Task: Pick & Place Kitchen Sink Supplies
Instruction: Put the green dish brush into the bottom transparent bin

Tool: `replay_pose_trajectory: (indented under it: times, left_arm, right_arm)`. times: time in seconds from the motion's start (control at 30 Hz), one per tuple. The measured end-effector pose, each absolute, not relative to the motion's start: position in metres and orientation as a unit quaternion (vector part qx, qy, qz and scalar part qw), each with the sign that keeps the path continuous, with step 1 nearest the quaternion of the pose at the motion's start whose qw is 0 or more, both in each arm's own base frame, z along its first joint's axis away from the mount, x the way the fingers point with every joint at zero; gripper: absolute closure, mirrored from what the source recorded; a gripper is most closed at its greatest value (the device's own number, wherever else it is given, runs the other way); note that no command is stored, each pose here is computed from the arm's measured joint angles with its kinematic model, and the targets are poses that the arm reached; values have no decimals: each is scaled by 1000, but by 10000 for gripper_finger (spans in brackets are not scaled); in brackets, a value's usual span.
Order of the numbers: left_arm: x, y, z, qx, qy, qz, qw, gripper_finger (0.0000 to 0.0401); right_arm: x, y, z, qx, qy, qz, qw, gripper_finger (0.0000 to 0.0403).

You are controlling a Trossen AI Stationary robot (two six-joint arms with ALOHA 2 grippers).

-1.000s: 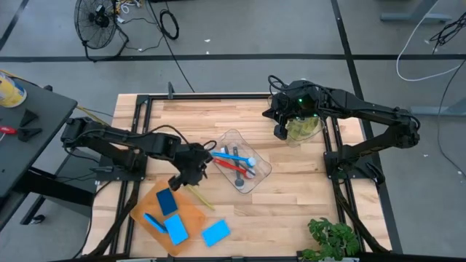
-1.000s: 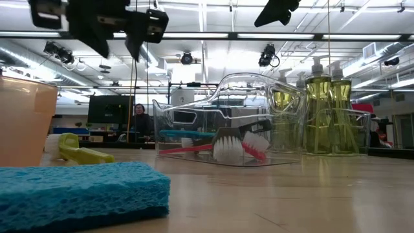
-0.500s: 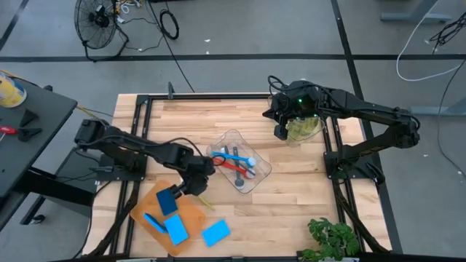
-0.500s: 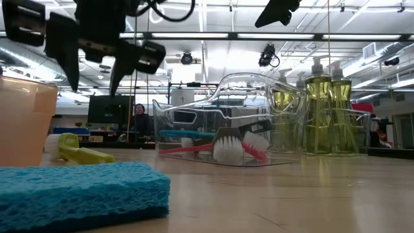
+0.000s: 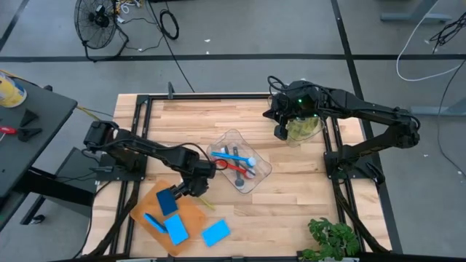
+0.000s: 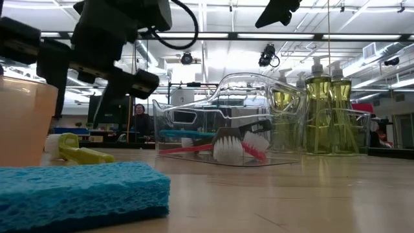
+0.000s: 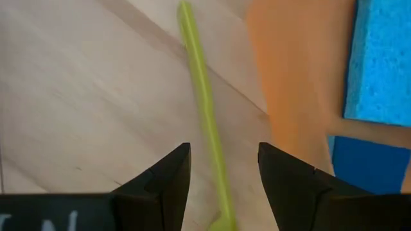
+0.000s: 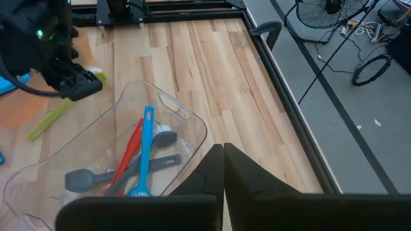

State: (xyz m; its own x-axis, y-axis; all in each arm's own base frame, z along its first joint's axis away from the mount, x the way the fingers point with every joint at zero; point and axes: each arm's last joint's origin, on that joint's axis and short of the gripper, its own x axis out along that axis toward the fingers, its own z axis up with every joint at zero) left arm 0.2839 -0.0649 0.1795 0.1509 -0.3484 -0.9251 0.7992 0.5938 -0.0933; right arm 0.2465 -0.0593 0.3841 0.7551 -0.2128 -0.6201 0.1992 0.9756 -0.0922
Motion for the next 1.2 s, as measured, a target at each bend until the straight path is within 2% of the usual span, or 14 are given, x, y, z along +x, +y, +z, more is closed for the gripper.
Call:
replay_pose_trajectory:
  times: [0.37, 1.2]
  left_arm:
    - [285, -61, 169, 212, 542, -392, 712, 215]
    - [288, -52, 168, 207, 540, -384, 719, 215]
  right_arm:
    - [246, -59, 383, -10, 336, -110, 935, 396]
    - [245, -59, 383, -11, 342, -109, 933, 396]
